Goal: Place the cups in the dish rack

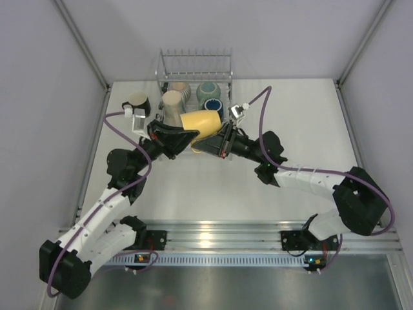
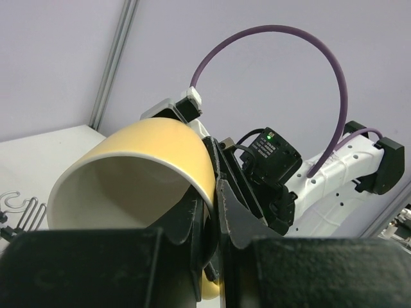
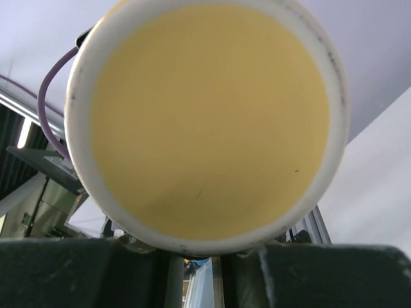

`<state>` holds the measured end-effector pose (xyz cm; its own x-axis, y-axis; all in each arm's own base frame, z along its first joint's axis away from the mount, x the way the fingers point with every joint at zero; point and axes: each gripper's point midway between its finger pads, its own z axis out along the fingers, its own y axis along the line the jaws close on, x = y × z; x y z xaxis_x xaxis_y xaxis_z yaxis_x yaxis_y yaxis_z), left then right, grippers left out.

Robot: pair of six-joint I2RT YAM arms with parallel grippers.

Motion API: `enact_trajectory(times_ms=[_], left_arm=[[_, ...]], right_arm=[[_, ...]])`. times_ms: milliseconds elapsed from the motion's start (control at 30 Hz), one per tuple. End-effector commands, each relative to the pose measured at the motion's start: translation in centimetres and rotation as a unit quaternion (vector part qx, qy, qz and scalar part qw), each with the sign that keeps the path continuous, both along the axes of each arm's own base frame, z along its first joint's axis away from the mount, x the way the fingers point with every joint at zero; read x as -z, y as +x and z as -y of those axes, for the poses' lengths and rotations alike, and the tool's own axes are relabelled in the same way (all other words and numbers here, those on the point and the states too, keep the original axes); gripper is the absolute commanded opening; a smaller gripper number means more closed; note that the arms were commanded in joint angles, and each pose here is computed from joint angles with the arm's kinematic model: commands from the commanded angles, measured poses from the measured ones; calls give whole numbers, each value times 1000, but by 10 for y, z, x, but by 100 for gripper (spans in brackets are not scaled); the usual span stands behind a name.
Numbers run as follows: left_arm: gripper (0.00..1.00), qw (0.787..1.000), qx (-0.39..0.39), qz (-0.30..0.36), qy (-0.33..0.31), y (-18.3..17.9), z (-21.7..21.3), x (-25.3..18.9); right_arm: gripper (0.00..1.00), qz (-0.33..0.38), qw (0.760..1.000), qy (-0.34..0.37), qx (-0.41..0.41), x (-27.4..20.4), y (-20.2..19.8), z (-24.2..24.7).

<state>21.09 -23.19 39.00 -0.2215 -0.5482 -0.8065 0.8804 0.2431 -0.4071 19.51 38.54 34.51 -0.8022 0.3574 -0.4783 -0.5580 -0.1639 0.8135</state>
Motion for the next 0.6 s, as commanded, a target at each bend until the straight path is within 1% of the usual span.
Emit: enact_trajectory(times_ms=[0, 33, 67, 100, 133, 200, 233, 300, 333, 367, 433, 467, 500, 533, 567], left_arm=[[0, 999, 29, 27, 8, -16, 6, 8], [0, 999, 26, 26, 9, -16, 5, 11], [2, 999, 23, 25, 9, -15, 4, 13], [11, 1000, 15, 24, 7, -14, 3, 14], [30, 1000, 10, 22, 6, -14, 1, 17], [39, 1000, 2, 20, 3, -12, 0, 19], [48, 1000, -6, 16, 1, -9, -2, 20], [57, 1000, -16, 17, 7, -6, -3, 22], [70, 1000, -21, 6, 14, -3, -3, 23], [77, 999, -29, 10, 20, -1, -4, 22], [86, 999, -46, 7, 24, 4, -6, 18], [94, 998, -55, -6, 37, 8, -7, 25], [98, 997, -62, -7, 37, 8, -9, 24], [98, 997, -72, -8, 37, 10, -12, 22], [98, 994, -94, -32, 47, 18, -15, 32]], right_arm=[[0, 70, 993, 98, -13, -52, -14, 17], [0, 68, 993, 98, -14, -50, -13, 17], [0, 66, 993, 96, -14, -47, -11, 18], [0, 67, 993, 96, -12, -46, -10, 19], [0, 68, 993, 97, -8, -45, -7, 22], [0, 69, 993, 94, -1, -43, -3, 25], [0, 72, 993, 91, 2, -41, -1, 26], [0, 74, 994, 83, 11, -39, 5, 29], [0, 73, 994, 75, 15, -36, 9, 29], [0, 73, 995, 69, 18, -34, 12, 30], [0, 84, 994, 57, 27, -31, 16, 31], [0, 80, 995, 39, 35, -24, 23, 31], [0, 80, 996, 28, 41, -20, 28, 30], [0, 90, 994, 14, 55, -19, 37, 32], [0, 78, 995, -10, 58, -8, 44, 30]])
